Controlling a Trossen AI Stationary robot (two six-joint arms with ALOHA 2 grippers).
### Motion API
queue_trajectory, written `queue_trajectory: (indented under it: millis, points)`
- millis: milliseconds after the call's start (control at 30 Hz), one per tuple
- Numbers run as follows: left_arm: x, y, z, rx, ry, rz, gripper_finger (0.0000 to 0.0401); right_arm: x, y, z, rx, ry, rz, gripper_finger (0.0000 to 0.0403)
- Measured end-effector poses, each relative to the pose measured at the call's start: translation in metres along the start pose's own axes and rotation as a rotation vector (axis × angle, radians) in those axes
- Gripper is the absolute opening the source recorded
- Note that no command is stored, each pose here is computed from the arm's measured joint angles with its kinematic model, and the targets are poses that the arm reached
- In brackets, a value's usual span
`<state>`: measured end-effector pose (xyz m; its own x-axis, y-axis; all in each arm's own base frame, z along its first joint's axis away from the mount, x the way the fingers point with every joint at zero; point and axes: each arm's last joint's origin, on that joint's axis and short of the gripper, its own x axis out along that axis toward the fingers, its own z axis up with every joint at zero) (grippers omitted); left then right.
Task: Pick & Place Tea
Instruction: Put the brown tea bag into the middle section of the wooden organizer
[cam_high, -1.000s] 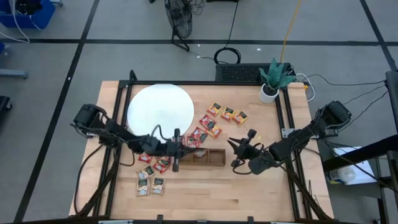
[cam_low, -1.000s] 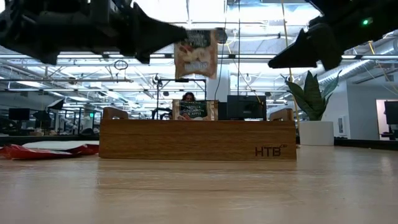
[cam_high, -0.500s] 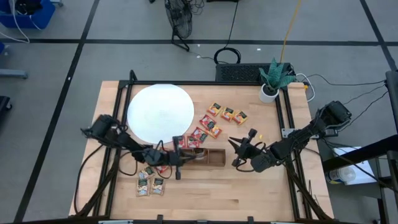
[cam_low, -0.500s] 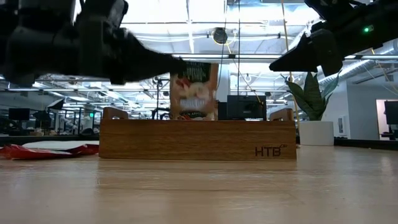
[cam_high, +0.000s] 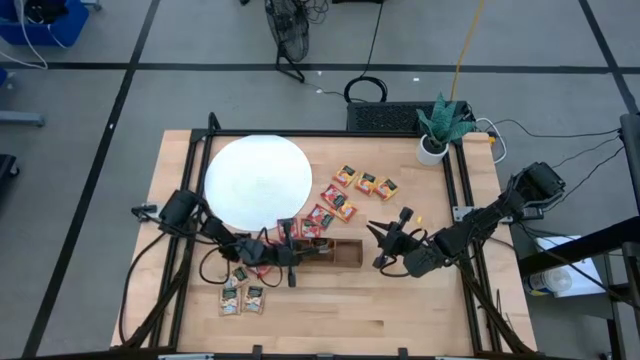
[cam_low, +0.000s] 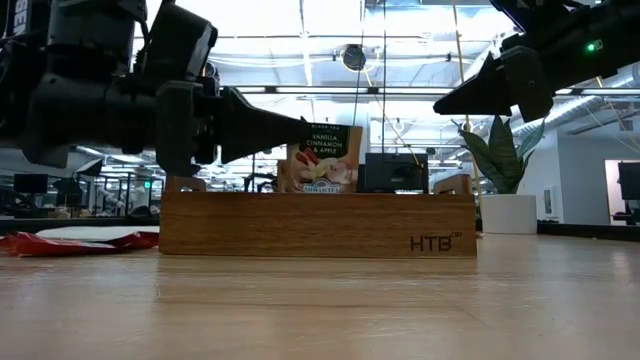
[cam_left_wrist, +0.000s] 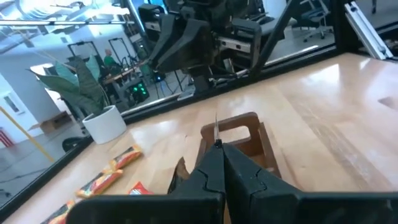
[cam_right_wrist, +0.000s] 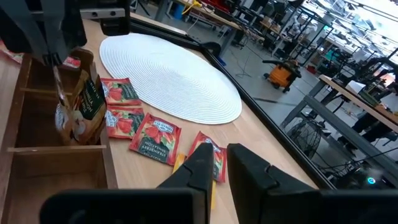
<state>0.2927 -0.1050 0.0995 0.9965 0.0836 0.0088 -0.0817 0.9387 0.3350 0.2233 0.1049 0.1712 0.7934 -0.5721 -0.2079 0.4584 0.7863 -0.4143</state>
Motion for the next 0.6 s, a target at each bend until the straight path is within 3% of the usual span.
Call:
queue_trajectory:
  millis: [300,600]
  points:
    - [-0.0001,-0.0015,-0.0045,0.01,0.042,-0.013,0.0,0.0,0.0,-0.0001,-0.001,0.0,0.0,0.0034]
    - [-0.0003,0.0007,-0.0053,0.006,0.069,0.062,0.0015,0.0,0.0007,-0.0001,-0.004,0.001,0.024,0.0034]
